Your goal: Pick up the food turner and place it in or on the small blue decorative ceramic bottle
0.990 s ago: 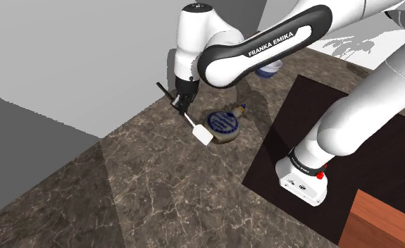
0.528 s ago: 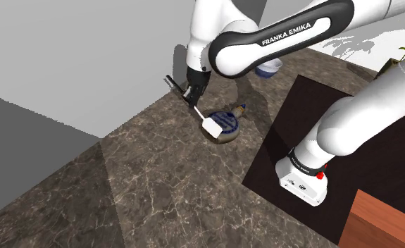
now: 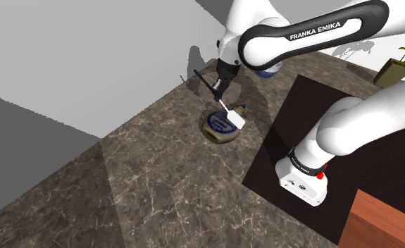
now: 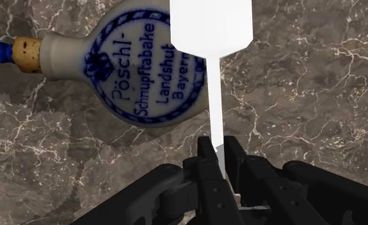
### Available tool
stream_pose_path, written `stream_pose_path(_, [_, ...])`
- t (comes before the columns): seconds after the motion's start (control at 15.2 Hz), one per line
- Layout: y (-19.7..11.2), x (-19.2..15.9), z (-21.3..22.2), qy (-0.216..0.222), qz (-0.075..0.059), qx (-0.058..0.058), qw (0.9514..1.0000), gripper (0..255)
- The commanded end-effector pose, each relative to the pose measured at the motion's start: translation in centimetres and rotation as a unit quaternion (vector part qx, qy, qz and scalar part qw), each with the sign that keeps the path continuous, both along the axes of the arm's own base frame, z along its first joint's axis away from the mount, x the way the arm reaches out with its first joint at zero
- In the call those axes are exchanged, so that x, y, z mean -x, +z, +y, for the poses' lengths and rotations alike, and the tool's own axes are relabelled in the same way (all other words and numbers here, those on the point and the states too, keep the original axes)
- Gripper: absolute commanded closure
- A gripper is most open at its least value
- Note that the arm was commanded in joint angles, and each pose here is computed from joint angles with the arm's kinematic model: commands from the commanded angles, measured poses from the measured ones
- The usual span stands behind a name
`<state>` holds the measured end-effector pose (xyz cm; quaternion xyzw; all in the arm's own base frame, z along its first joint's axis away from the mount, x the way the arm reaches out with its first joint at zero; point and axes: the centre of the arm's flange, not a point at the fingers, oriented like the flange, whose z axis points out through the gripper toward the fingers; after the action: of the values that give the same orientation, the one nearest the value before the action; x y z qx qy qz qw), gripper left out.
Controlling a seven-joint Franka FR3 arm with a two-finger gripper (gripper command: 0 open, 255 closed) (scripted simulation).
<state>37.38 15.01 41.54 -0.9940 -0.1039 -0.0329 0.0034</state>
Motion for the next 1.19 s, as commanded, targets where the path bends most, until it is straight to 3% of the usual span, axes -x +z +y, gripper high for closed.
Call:
stream_pose_path(0.0, [0.1, 0.7, -2.2, 0.001, 0.000, 0.000, 1.0000, 255])
stream_pose_path(0.33, [0.5, 2.7, -8.5, 0.001, 0.000, 0.000, 1.0000, 255])
stream_pose_path(1.12, [-5.3, 2.7, -8.7, 0.001, 0.000, 0.000, 1.0000, 255])
